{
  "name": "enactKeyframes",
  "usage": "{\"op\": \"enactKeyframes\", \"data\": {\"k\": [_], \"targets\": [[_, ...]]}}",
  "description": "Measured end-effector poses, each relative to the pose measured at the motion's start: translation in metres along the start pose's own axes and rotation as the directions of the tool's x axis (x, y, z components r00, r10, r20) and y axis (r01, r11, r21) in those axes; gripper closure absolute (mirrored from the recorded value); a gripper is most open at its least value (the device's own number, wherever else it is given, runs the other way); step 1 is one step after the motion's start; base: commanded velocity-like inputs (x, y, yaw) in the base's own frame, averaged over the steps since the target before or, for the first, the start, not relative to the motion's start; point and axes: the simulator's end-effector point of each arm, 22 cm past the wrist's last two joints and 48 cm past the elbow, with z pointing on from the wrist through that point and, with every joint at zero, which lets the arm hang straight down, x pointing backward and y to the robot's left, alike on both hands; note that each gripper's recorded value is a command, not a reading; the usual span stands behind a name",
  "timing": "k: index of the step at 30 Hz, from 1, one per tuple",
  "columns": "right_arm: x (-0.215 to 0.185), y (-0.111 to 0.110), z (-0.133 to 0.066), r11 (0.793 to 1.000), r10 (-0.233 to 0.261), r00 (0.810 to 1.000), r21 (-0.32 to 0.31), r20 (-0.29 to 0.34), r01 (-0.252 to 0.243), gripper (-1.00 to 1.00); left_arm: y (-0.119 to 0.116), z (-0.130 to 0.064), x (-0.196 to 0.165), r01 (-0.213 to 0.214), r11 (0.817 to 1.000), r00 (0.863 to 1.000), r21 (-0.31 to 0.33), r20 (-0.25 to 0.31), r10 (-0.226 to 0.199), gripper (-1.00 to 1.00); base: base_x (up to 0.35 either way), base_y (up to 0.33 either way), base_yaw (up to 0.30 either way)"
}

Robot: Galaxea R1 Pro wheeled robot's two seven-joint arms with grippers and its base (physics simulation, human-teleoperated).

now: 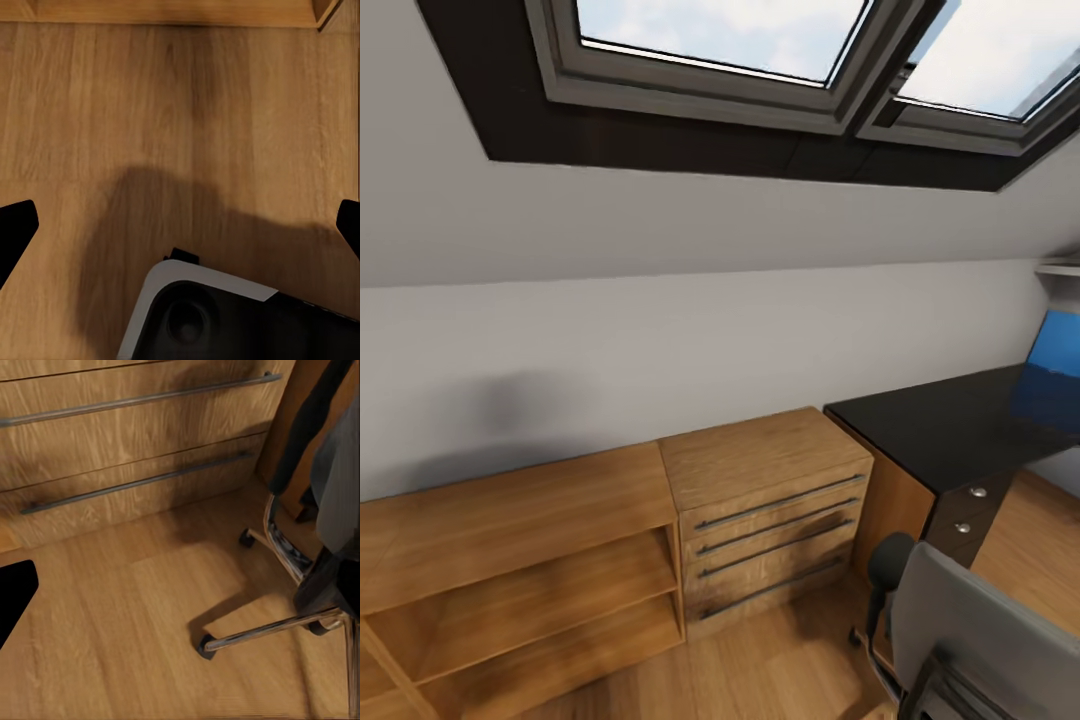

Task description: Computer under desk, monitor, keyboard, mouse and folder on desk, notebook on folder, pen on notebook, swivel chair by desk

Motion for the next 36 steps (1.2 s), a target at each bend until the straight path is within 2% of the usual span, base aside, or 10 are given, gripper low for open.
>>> {"op": "enactKeyframes", "data": {"k": [20, 36], "targets": [[0.007, -0.001, -0.001, 1.000, -0.001, 1.000, 0.002, -0.017, 0.001, -1.00, 0.002, -0.002, 0.006, -0.004, 1.000, 1.000, -0.003, -0.016, 0.004, -1.00, 0.000, 0.016, -0.247], [0.012, -0.001, -0.001, 1.000, -0.001, 1.000, 0.002, -0.027, 0.001, -1.00, 0.003, -0.003, 0.009, -0.007, 1.000, 1.000, -0.005, -0.025, 0.007, -1.00, 0.000, 0.271, -0.255]]}}
